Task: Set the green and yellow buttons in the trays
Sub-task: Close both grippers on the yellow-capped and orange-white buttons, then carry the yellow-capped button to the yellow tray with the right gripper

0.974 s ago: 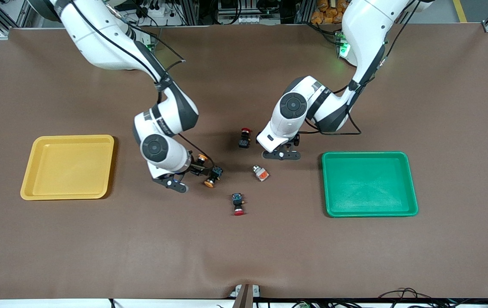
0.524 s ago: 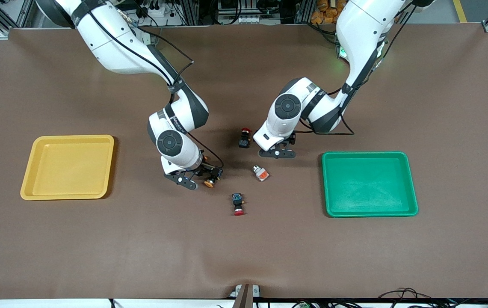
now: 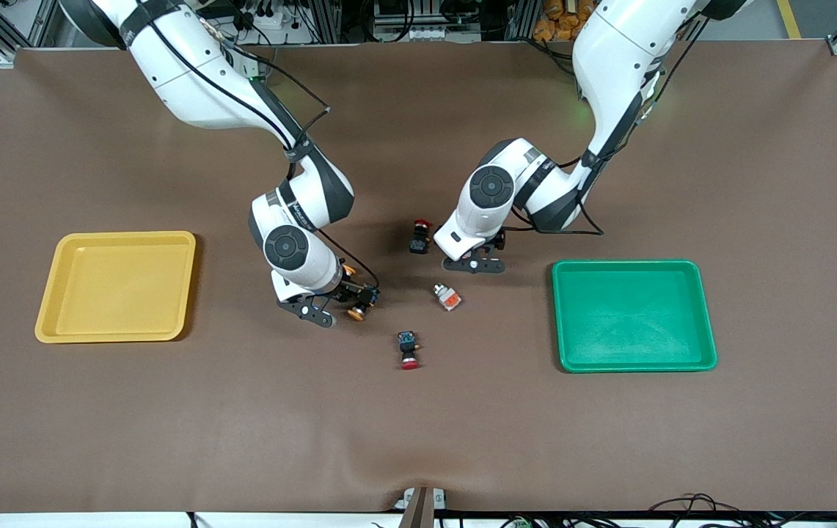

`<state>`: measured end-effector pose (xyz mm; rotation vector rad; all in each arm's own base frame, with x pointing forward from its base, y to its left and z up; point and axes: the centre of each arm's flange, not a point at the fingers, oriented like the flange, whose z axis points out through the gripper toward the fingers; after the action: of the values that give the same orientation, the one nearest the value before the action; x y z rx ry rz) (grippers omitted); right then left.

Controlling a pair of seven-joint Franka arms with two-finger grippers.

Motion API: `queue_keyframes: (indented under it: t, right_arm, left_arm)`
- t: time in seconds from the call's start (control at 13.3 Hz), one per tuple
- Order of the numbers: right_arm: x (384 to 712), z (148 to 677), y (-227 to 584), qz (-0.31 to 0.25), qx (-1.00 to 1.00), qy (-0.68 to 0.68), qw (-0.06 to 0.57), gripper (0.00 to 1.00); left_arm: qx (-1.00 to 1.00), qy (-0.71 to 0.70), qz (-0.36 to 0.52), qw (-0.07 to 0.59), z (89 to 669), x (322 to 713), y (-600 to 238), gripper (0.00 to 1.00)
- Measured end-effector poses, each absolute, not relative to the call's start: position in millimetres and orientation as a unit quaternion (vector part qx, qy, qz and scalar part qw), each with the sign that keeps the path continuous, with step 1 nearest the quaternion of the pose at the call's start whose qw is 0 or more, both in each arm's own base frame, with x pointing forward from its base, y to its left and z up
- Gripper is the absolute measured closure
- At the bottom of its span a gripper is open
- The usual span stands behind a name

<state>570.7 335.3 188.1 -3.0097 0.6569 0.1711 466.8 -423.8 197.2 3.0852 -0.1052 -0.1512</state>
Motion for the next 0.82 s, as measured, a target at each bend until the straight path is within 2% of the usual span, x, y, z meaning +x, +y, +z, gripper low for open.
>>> queue_keyframes:
  t: [0.22, 0.3, 0.6, 0.67, 0.75, 0.82]
  right_arm:
    - [570.8, 184.4, 328.8, 0.058, -0.976, 0.209, 0.023, 0.54]
    - [570.4, 184.8, 327.8, 0.062, -0.977, 0.205, 0.02, 0.59]
    - [571.3, 187.8, 328.0, 0.065, -0.979, 0.194, 0.019, 0.59]
    - [573.3, 191.3, 328.9, 0.063, -0.979, 0.194, 0.02, 0.59]
    - [575.2, 195.8, 330.0, 0.064, -0.979, 0.194, 0.02, 0.59]
    - [576.9, 200.7, 330.8, 0.07, -0.979, 0.193, 0.016, 0.59]
  left_arm:
    - [0.998, -0.041, -0.043, 0.026, 186.8, 466.4, -424.4, 0.02]
    - [0.998, -0.042, -0.041, 0.027, 183.0, 466.6, -424.4, 0.04]
    - [0.998, -0.042, -0.041, 0.029, 175.2, 466.2, -424.2, 0.1]
    - [0.998, -0.043, -0.041, 0.029, 175.2, 466.2, -424.2, 0.17]
    - [0.998, -0.044, -0.04, 0.028, 175.2, 466.2, -424.2, 0.17]
    - [0.998, -0.044, -0.04, 0.027, 175.1, 466.3, -424.0, 0.25]
